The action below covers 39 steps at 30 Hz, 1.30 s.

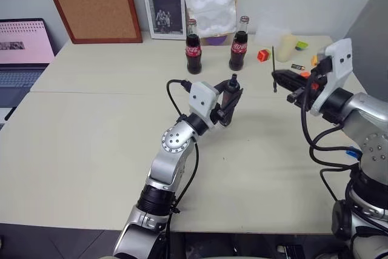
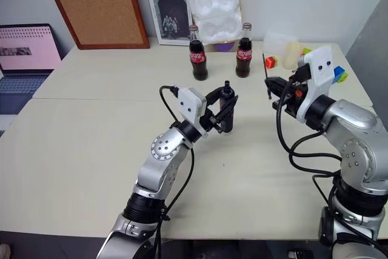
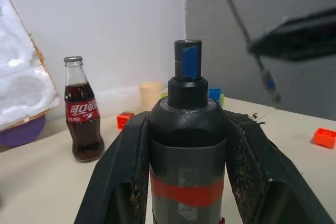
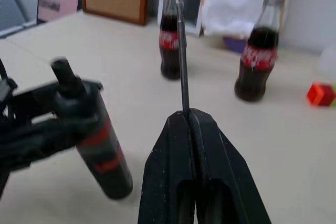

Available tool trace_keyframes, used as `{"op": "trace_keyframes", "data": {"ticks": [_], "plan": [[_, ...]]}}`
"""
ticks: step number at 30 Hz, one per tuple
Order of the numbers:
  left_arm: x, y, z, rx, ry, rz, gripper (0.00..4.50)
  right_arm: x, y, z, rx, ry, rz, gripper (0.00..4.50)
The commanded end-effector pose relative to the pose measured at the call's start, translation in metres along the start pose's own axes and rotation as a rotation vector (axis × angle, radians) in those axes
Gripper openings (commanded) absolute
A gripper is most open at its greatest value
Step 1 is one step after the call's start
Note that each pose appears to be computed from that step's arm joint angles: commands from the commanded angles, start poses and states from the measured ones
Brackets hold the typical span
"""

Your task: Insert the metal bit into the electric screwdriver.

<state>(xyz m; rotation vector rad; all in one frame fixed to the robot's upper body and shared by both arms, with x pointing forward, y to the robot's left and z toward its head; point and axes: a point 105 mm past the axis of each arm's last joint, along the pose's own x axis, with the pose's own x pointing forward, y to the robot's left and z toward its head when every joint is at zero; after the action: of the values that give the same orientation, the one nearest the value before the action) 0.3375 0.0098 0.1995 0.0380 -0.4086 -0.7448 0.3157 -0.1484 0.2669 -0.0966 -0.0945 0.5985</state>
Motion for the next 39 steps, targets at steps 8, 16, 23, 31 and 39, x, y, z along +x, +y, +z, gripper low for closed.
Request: {"op": "trace_keyframes", "data": {"ticks": [8, 16, 23, 31, 39], "plan": [[0.002, 0.002, -0.013, 0.015, 0.028, 0.131, 1.65, 0.024, 0.034, 0.035, 0.013, -0.319, 0.094, 0.00], [-0.001, 0.004, -0.017, 0.014, 0.044, 0.146, 1.65, 0.036, 0.041, 0.032, 0.046, -0.394, 0.106, 0.00], [0.000, 0.003, -0.017, 0.023, 0.044, 0.147, 1.65, 0.045, 0.051, 0.028, 0.056, -0.447, 0.107, 0.00], [0.000, 0.003, -0.018, 0.029, 0.047, 0.141, 1.65, 0.049, 0.058, 0.016, 0.062, -0.440, 0.162, 0.00], [-0.001, 0.004, -0.018, 0.031, 0.052, 0.140, 1.65, 0.049, 0.063, 0.013, 0.083, -0.435, 0.186, 0.00]]}}
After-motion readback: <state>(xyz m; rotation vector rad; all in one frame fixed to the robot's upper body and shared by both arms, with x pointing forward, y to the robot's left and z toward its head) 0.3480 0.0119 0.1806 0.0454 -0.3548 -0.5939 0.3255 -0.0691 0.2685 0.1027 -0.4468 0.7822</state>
